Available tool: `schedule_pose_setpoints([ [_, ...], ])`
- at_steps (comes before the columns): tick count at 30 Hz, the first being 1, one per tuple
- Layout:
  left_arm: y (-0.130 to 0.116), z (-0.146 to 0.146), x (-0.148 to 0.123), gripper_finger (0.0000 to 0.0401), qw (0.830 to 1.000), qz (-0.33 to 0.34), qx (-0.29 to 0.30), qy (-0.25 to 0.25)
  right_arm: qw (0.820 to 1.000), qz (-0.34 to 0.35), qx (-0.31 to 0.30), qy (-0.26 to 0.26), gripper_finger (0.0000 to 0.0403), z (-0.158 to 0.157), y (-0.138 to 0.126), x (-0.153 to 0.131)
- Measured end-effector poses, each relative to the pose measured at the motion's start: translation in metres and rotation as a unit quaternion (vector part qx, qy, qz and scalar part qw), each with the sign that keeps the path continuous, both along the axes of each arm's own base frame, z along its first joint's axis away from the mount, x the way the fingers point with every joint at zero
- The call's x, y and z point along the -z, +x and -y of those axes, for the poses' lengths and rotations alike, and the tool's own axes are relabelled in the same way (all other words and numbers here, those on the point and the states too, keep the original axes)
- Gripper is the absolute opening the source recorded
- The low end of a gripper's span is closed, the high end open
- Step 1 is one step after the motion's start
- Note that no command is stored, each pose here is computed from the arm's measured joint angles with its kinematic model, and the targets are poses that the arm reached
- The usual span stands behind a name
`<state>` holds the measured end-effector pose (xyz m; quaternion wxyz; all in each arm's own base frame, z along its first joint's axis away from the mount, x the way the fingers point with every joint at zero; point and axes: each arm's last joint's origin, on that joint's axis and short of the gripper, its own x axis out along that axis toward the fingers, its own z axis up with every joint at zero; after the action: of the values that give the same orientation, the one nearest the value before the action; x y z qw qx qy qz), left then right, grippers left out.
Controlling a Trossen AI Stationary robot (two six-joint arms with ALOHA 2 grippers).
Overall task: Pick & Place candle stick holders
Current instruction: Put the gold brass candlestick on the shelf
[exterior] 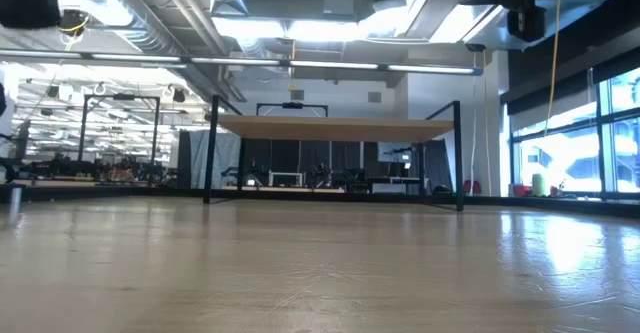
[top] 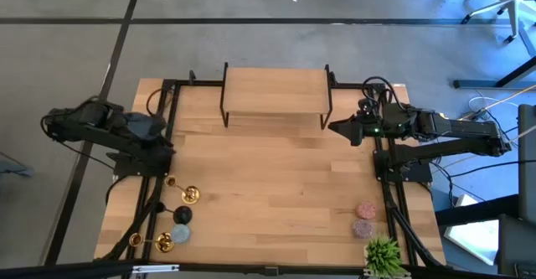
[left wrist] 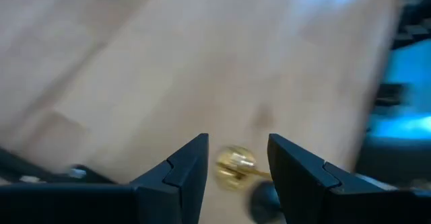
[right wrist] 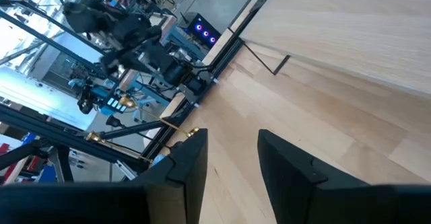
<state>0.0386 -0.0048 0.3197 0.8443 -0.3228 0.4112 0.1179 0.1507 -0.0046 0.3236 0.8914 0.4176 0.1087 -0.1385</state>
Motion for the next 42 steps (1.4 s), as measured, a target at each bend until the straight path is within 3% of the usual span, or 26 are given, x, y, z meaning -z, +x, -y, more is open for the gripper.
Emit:
schedule_pose_setpoints([
  [6, -0.009, 0.004, -0.035, 0.0150, 0.991, 0.079, 0.031, -0.103, 1.000, 0.001, 0.000, 0.000, 0.0135, 0.000, 0.000, 0.000],
  [11, 0.005, 0.009, -0.041, 0.0150, 0.984, 0.089, 0.070, -0.141, 1.000, 0.000, -0.001, -0.002, 0.0135, 0.000, 0.000, 0.000],
  [20, 0.047, 0.027, -0.036, 0.0150, 0.975, 0.015, 0.156, -0.156, 1.000, -0.003, -0.013, 0.004, 0.0135, -0.001, 0.000, 0.001],
  [24, 0.053, 0.037, -0.033, 0.0150, 0.969, -0.016, 0.187, -0.160, 1.000, -0.006, -0.013, 0.004, 0.0135, -0.001, 0.000, 0.001],
  [31, 0.062, 0.048, -0.028, 0.0150, 0.966, -0.056, 0.192, -0.162, 1.000, -0.018, -0.013, 0.004, 0.0135, -0.001, -0.001, 0.003],
  [36, 0.063, 0.048, -0.028, 0.0150, 0.974, -0.046, 0.174, -0.138, 0.999, -0.029, -0.014, 0.004, 0.0135, -0.001, 0.004, 0.006],
  [42, 0.065, 0.045, -0.042, 0.0150, 0.984, 0.019, 0.150, -0.097, 0.999, -0.045, -0.018, 0.006, 0.0135, -0.001, 0.019, 0.013],
])
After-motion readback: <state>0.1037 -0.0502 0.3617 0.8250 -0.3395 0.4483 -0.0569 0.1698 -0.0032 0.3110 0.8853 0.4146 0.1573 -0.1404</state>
